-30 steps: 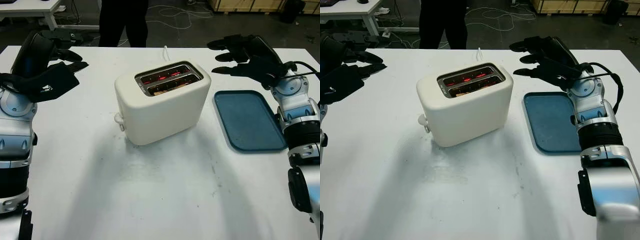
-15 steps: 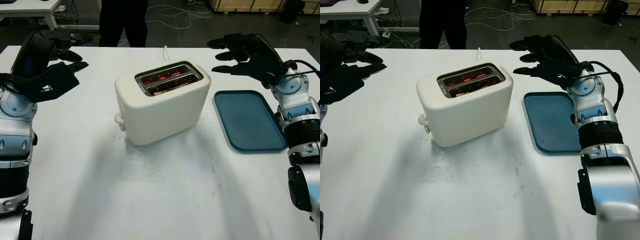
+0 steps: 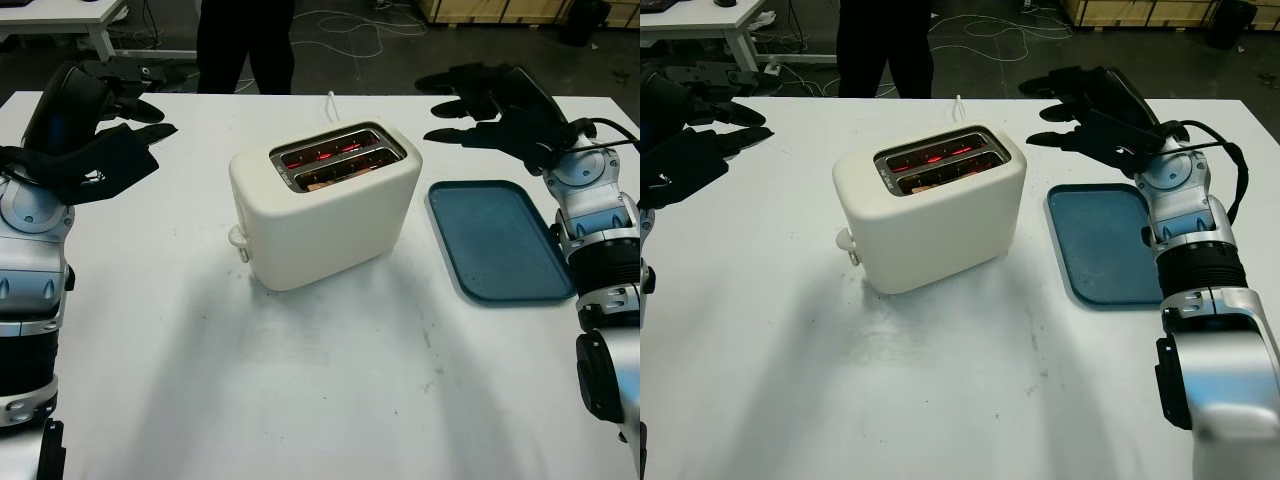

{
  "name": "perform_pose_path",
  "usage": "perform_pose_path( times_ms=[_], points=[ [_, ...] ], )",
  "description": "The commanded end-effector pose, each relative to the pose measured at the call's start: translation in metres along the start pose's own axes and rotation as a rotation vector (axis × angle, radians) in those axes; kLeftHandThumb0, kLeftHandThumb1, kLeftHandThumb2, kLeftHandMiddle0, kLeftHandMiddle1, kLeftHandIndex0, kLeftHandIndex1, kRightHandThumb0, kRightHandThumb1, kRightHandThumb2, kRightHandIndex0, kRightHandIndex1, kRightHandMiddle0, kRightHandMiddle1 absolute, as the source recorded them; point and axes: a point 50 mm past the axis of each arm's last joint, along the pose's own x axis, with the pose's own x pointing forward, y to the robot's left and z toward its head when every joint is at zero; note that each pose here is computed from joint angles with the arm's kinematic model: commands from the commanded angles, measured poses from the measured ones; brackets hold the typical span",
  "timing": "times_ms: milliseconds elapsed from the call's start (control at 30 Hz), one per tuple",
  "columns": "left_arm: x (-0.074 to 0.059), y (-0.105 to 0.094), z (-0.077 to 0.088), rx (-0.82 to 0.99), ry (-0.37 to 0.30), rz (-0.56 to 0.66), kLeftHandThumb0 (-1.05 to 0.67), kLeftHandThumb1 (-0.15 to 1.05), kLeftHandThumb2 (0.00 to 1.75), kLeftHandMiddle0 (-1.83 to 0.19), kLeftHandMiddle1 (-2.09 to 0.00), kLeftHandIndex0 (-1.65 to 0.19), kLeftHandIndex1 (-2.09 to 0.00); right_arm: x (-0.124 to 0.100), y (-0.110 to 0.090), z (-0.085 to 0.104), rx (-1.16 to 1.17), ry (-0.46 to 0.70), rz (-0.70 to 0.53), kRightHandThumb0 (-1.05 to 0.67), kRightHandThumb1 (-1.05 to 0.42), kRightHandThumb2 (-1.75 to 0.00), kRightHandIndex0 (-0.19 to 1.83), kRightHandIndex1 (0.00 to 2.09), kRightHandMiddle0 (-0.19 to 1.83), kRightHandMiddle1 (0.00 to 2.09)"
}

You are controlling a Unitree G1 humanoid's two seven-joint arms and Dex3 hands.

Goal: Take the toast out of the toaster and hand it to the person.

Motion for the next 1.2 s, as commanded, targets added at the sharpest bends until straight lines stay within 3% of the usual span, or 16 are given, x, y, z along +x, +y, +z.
perform_pose_path(
  times_ms=[0, 1167],
  points=[
    [0.0016, -0.0025, 0.002, -0.013, -0.007, -0.008, -0.19, 0.92, 0.01, -0.7, -0.55, -0.81, -0.04, -0.0021, -0.0064, 0.001, 0.011, -0.001, -0.029, -0.35, -0.78, 0.0, 0.83, 0.0, 0.75, 0.0],
    [0.0034, -0.0057, 0.0066, -0.027, -0.034, -0.025, -0.18, 0.92, 0.02, -0.65, -0.58, -0.8, -0.03, -0.0037, -0.0054, 0.0074, 0.036, 0.017, -0.04, -0.28, -0.78, 0.0, 0.81, 0.0, 0.72, 0.0]
  ],
)
